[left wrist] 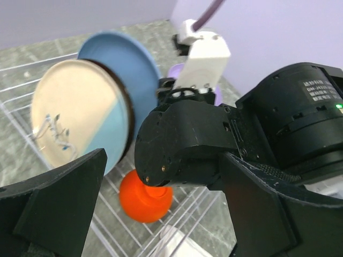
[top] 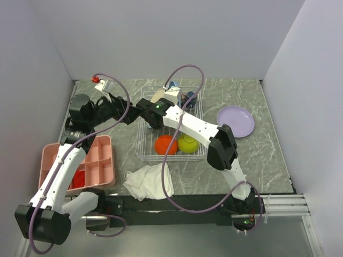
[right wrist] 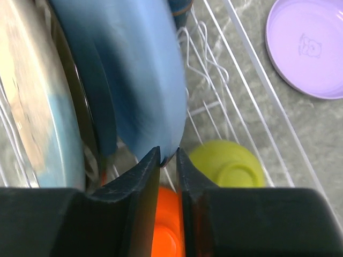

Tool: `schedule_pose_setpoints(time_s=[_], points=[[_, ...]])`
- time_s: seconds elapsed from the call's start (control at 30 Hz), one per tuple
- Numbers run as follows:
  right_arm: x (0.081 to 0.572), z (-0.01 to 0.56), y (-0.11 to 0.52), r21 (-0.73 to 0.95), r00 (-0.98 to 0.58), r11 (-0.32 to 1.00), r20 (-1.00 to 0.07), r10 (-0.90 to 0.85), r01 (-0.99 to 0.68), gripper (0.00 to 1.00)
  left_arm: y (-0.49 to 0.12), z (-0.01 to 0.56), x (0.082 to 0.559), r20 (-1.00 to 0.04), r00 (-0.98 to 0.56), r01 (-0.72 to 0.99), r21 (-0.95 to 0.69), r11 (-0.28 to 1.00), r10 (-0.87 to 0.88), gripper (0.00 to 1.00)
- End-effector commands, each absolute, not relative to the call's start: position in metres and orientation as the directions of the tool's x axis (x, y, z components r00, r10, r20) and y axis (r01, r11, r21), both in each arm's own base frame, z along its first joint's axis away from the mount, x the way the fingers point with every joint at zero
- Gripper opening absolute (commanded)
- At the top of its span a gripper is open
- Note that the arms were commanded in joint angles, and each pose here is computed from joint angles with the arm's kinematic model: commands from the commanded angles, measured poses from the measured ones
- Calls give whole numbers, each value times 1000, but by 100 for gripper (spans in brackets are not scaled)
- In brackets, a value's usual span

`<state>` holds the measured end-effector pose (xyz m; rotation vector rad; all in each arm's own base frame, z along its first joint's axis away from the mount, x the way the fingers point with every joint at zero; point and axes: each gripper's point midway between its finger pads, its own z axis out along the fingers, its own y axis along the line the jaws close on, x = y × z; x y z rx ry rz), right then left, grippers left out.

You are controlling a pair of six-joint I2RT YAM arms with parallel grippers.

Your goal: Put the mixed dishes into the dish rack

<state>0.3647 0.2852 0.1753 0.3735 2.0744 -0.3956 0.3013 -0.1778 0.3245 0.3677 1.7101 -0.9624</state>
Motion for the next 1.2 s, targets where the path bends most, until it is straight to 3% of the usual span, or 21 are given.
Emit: schedule_pose_setpoints(time_s=[0.0, 0.33, 0.47, 0.73, 0.97, 1.03, 1.17], points=[[236, 176, 376, -212, -557, 977, -814, -163, 24, 29, -201, 391, 315, -927, -165, 758, -338, 558, -337, 94], [246, 182, 379, -215, -525, 977, -832, -179, 8, 36, -197, 392, 308, -934, -136, 758, -313, 572, -331, 94], [238, 173, 382, -233, -572, 971, -789, -225, -61, 61, -195, 395, 305, -937, -122, 757, -301, 579, -327, 94], [255, 210, 352, -241, -512, 971, -833, -211, -9, 62, -192, 404, 299, -947, -82, 764, -260, 591, -310, 94], [311, 290, 267, -126, -389, 972, -920, -40, 198, 63, -172, 425, 317, -960, 1, 672, -207, 711, -281, 97], [339, 287, 222, -147, -419, 945, -908, -12, 291, 63, -167, 424, 325, -962, 5, 643, -206, 738, -273, 97], [371, 264, 141, -215, -536, 903, -844, 20, 372, 75, -157, 418, 347, -965, -23, 558, -230, 798, -262, 96]])
